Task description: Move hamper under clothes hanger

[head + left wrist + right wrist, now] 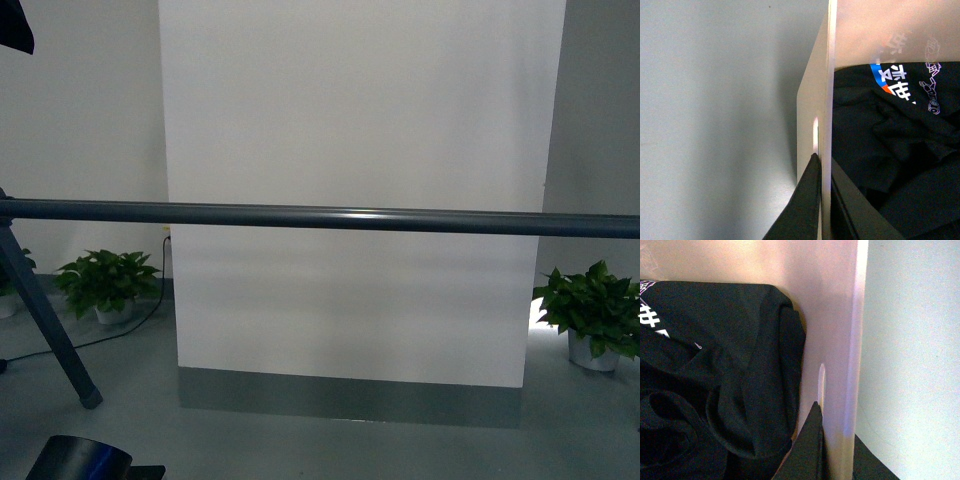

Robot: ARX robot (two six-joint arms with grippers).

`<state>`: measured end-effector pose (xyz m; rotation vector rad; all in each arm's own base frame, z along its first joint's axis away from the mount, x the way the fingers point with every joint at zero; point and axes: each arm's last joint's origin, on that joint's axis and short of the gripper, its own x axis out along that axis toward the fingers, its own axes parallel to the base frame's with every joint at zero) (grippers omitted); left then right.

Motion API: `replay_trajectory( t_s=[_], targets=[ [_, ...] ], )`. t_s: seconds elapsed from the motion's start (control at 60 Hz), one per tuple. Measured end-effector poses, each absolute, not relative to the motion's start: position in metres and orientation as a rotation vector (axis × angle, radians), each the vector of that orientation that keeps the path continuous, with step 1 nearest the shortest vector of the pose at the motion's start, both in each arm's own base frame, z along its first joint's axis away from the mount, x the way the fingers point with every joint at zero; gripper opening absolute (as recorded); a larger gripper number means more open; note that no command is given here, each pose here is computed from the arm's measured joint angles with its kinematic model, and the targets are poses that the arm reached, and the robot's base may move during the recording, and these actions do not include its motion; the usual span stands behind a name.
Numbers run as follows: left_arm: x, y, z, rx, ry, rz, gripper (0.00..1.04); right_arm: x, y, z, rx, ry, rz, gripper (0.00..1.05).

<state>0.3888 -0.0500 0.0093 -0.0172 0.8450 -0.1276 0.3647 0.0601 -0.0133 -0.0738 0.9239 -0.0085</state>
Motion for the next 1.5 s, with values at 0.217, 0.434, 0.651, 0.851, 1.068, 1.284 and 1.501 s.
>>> replay_trajectory(
  t_s=[0.217, 0.434, 0.651, 0.851, 1.068, 1.284, 1.501],
  targets=[
    [0.3888, -0.0501, 0.0093, -0.017, 0.845, -0.128, 0.04, 0.3648, 0.0600, -0.0133, -0.074, 0.924, -0.009, 0.02],
    [0.3888, -0.0500, 0.0093, -0.017, 0.845, -0.128, 0.04, 0.3647, 0.0600, -0.0134, -0.074, 0.924, -0.009, 0.02],
    [0.3888, -0.0500, 0.0093, -0.017, 0.845, -0.128, 0.04, 0.3647, 0.0600, -0.0134, -0.074, 0.924, -0.009, 0.02],
    [0.3888, -0.0500, 0.0093, -0.017, 0.845, -0.128, 0.04, 0.3648, 0.0600, -0.0133, -0.074, 0.924, -0.009, 0.02],
    [0.3888, -0.0500, 0.0093, -0.017, 0.845, -0.128, 0.04, 0.3647, 0.0600, -0.0134, -0.074, 0.924, -0.009, 0.02],
    [0.3888, -0.0501, 0.0093, -0.017, 0.845, -0.128, 0.04, 0.3647, 0.0601, -0.0134, -0.074, 0.924, -0.009, 0.02],
    [0.3886, -0.0508, 0.0086, -0.014, 0.872, -0.068, 0.04, 0.3644, 0.0596, -0.0137, -0.034, 0.939, -0.058, 0.02]
  ],
)
